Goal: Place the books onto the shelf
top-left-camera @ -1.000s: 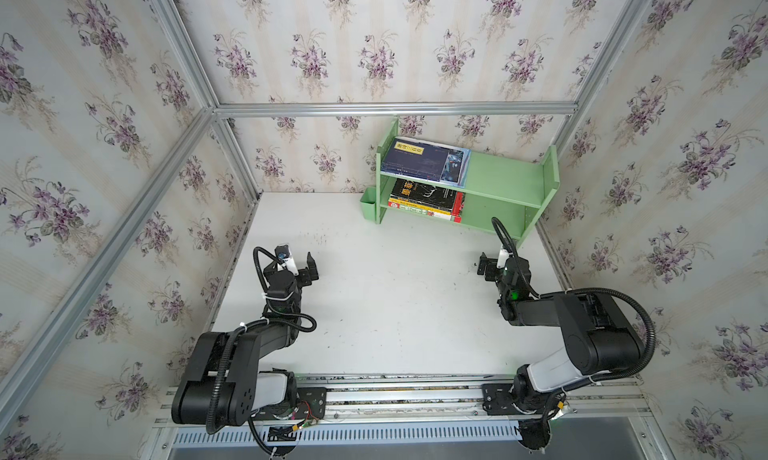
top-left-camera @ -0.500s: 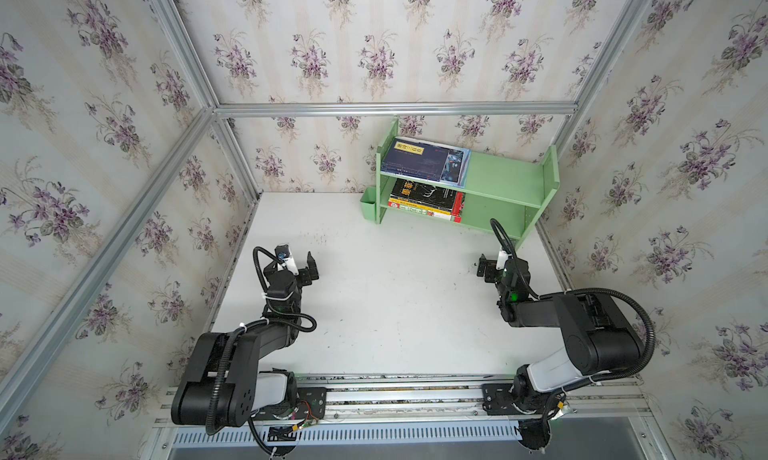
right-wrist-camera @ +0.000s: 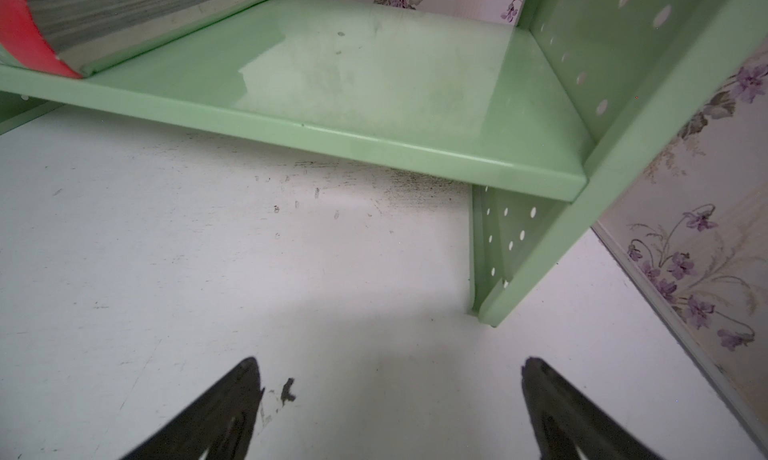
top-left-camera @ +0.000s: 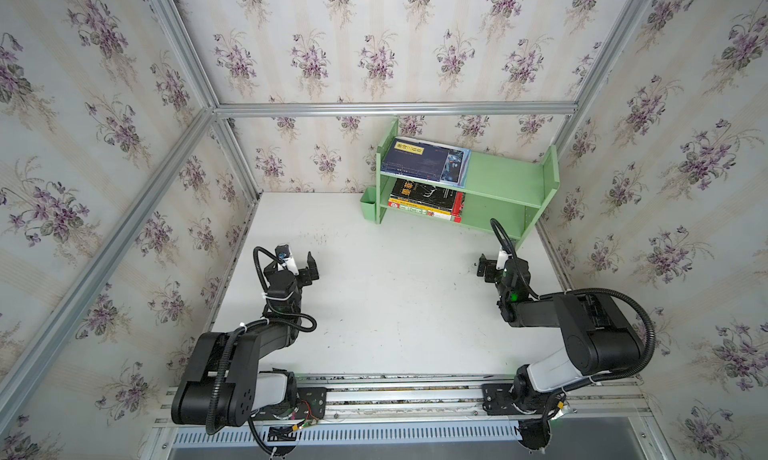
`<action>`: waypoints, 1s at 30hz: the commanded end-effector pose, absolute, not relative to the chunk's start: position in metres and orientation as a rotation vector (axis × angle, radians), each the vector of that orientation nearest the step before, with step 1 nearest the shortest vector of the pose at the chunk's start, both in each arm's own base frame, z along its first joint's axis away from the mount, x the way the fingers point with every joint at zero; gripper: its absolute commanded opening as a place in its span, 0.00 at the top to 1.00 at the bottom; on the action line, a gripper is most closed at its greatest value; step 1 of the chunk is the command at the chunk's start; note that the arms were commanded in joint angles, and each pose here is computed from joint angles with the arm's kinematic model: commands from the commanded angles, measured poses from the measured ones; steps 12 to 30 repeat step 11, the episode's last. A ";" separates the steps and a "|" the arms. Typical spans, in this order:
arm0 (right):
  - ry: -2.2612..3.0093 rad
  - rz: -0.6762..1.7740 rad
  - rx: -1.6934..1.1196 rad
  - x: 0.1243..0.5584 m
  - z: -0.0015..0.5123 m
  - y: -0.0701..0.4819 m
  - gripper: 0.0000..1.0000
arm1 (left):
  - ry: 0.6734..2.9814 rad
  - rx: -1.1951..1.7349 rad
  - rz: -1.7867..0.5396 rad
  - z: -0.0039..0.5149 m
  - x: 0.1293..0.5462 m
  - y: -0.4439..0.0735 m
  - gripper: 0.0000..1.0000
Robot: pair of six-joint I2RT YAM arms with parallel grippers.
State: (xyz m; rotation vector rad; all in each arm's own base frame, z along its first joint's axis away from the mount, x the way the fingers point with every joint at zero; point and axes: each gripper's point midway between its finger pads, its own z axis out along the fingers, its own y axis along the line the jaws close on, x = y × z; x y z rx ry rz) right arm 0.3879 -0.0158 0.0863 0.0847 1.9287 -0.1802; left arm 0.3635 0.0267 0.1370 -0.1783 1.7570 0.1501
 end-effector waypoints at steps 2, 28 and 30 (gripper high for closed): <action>1.881 -0.190 0.094 0.392 0.098 -0.018 0.00 | 1.742 -0.168 0.155 0.143 0.366 0.026 0.00; 1.882 -0.190 0.096 0.392 0.098 -0.018 0.00 | 1.742 -0.168 0.157 0.142 0.365 0.026 0.00; 1.882 -0.190 0.096 0.392 0.098 -0.018 0.00 | 1.742 -0.168 0.157 0.142 0.365 0.026 0.00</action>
